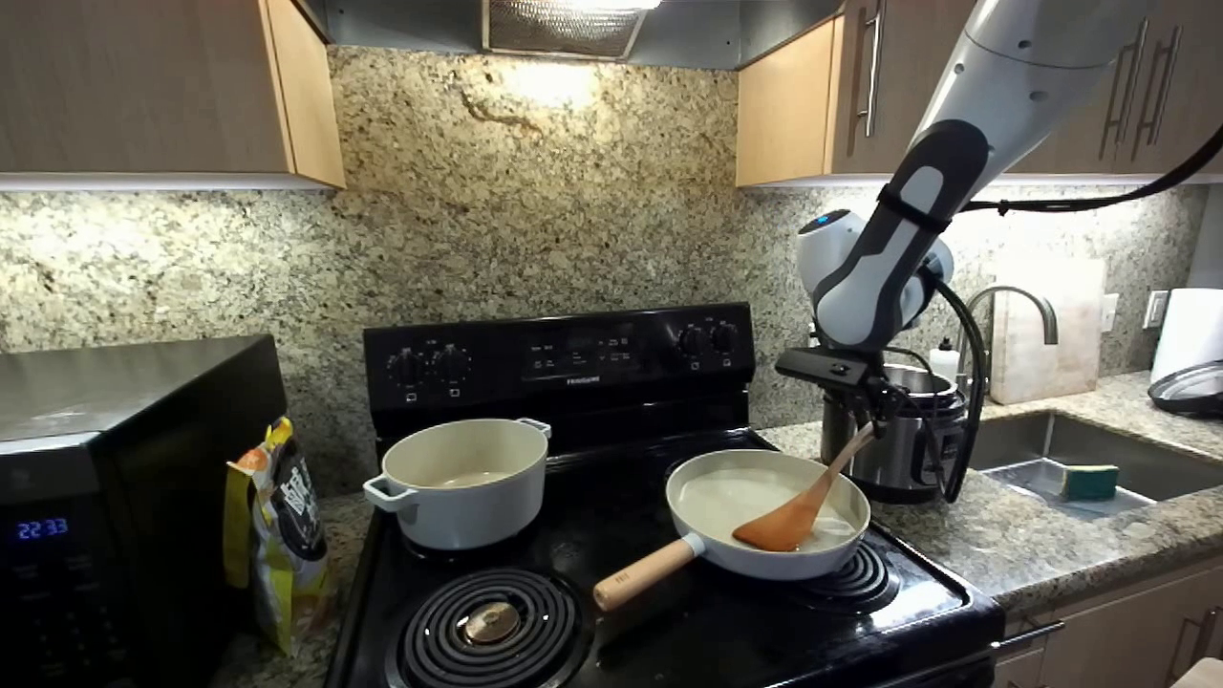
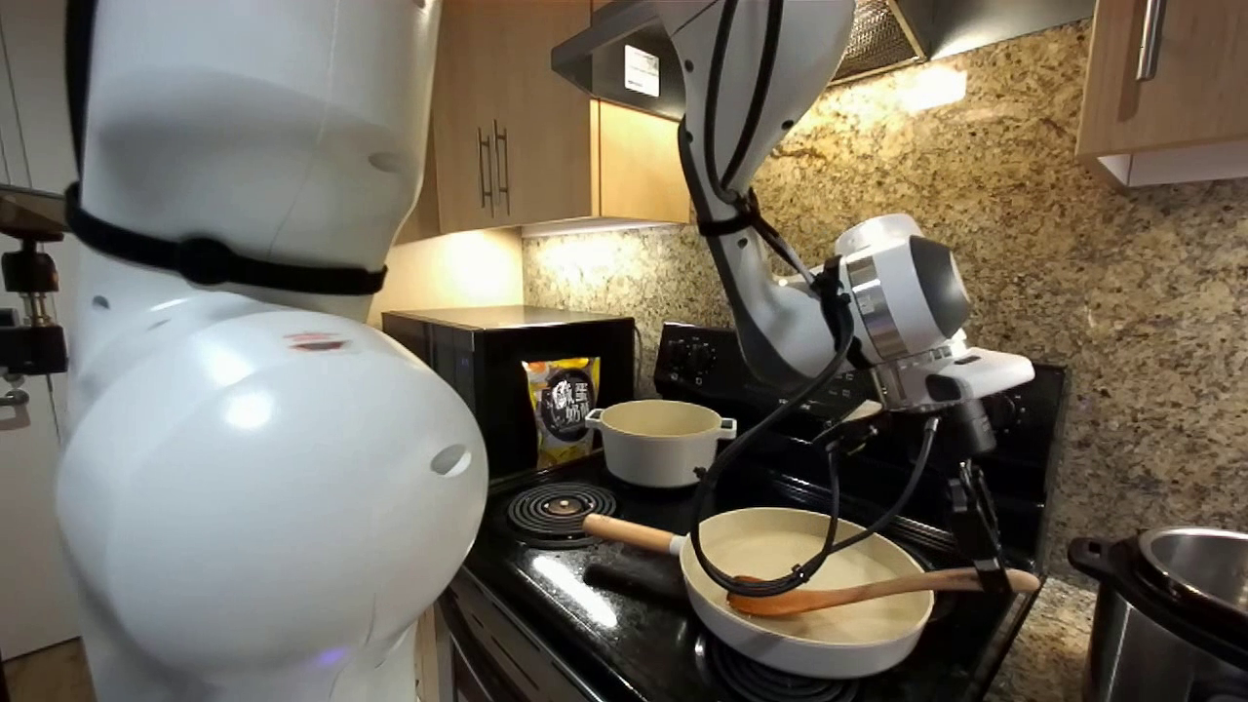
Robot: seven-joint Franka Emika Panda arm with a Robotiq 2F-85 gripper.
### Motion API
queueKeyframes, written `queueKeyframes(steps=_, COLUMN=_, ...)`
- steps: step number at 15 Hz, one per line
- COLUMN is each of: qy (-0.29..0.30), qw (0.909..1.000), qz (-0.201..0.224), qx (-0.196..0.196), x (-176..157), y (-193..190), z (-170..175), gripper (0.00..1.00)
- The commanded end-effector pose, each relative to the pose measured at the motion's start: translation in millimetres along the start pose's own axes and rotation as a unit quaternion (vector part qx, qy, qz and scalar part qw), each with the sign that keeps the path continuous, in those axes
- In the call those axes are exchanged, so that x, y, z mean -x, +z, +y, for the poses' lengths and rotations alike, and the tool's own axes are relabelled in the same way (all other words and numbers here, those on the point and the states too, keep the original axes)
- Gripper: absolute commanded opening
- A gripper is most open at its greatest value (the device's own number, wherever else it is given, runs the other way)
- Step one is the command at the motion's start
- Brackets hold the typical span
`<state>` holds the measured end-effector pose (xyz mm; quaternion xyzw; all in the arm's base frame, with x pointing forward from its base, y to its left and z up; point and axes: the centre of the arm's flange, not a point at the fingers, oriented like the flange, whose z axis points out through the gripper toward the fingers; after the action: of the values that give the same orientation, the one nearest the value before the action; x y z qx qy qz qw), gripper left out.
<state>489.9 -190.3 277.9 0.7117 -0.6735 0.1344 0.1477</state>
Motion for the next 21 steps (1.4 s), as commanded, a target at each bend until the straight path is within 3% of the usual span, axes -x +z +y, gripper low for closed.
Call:
queueKeyframes(steps=1, qy=0.024, qw=0.9997, qz=0.000, qx=-0.008, x=-30, y=-5, z=24, gripper=0.11)
queueKeyframes(steps=6, qy=0.044, qw=0.9990, qz=0.006, qx=-0.005, x=-61, y=-5, z=21, gripper=0.11)
queueKeyframes(steps=13, qy=0.057, qw=0.9979, qz=0.029, qx=-0.008, x=-75, y=-24, z=-9, gripper=0.11)
queueKeyframes(steps=21, qy=0.037, qw=0.9982, qz=0.043, qx=-0.020, x=-65, y=-53, z=-56, gripper=0.11)
